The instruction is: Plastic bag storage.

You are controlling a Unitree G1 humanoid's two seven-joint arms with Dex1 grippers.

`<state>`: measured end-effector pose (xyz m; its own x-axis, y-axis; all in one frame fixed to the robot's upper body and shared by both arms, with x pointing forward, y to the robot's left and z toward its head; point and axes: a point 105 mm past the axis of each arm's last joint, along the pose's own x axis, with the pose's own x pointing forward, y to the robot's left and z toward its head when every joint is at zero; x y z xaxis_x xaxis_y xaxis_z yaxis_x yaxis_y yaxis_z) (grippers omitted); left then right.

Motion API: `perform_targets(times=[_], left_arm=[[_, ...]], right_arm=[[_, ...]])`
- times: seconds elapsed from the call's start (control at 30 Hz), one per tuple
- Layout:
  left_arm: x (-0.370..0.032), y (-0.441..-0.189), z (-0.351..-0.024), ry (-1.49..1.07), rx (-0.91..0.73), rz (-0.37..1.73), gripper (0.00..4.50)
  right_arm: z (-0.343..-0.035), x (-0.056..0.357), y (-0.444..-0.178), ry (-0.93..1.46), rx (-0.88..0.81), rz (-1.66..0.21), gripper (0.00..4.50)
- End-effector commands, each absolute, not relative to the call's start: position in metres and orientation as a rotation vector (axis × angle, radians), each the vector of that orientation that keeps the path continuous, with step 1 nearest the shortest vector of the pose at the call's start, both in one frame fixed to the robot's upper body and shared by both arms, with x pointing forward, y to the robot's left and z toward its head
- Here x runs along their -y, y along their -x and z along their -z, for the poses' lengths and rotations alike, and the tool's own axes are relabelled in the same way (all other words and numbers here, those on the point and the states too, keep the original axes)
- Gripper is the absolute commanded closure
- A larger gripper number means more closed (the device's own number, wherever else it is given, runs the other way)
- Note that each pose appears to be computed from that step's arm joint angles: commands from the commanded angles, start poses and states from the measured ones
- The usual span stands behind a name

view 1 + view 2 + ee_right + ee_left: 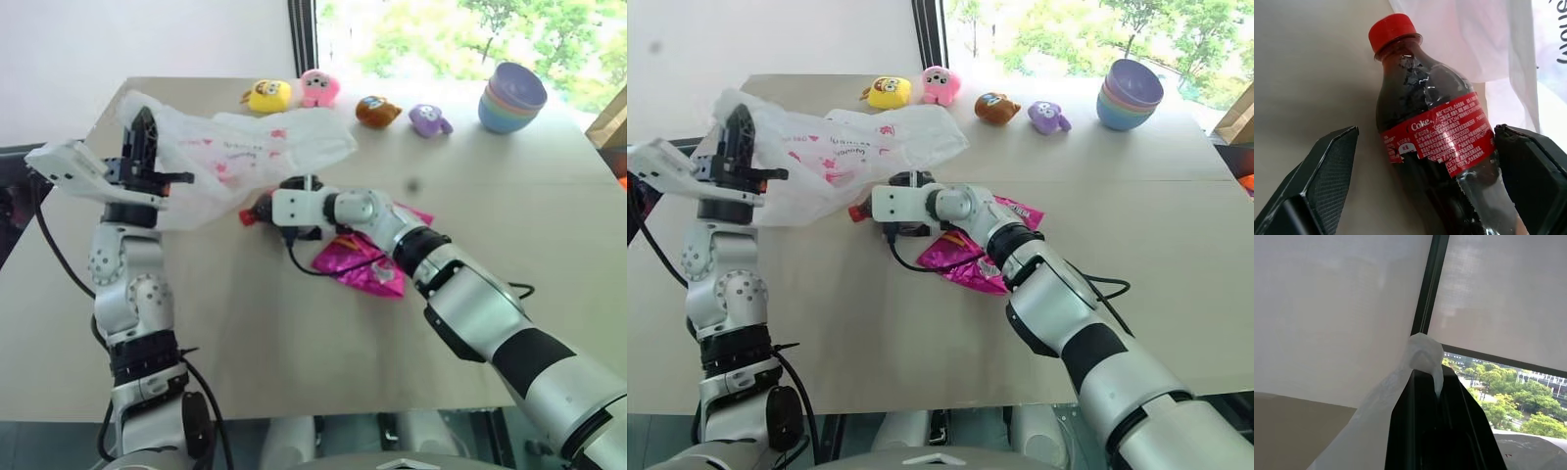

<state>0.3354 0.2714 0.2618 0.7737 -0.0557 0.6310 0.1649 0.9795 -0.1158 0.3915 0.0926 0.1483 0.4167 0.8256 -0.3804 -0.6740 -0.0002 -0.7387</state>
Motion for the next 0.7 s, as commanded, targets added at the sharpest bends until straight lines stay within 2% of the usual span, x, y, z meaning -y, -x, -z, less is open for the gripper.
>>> perform_targets(times=[0.03, 0.23, 0.37, 0.5, 0.7], left_arm=[[-0.270, -0.326, -0.275, 0.138, 0.735, 0.120, 4.50], [-0.271, -0.323, -0.274, 0.133, 0.733, 0.112, 4.50], [-0.271, -0.321, -0.273, 0.133, 0.732, 0.105, 4.50], [-0.272, -0.321, -0.272, 0.135, 0.727, 0.102, 4.50], [-0.269, -0.327, -0.273, 0.145, 0.726, 0.116, 4.50]], right_arm=[[-0.138, -0.081, -0.388, 1.037, 0.057, -1.290, 0.04], [-0.167, -0.067, -0.374, 0.992, 0.140, -1.425, 0.04], [-0.198, -0.058, -0.360, 0.958, 0.232, -1.433, 0.04], [-0.210, -0.059, -0.359, 0.941, 0.273, -1.379, 0.04], [-0.192, -0.070, -0.379, 0.972, 0.231, -1.281, 0.04]])
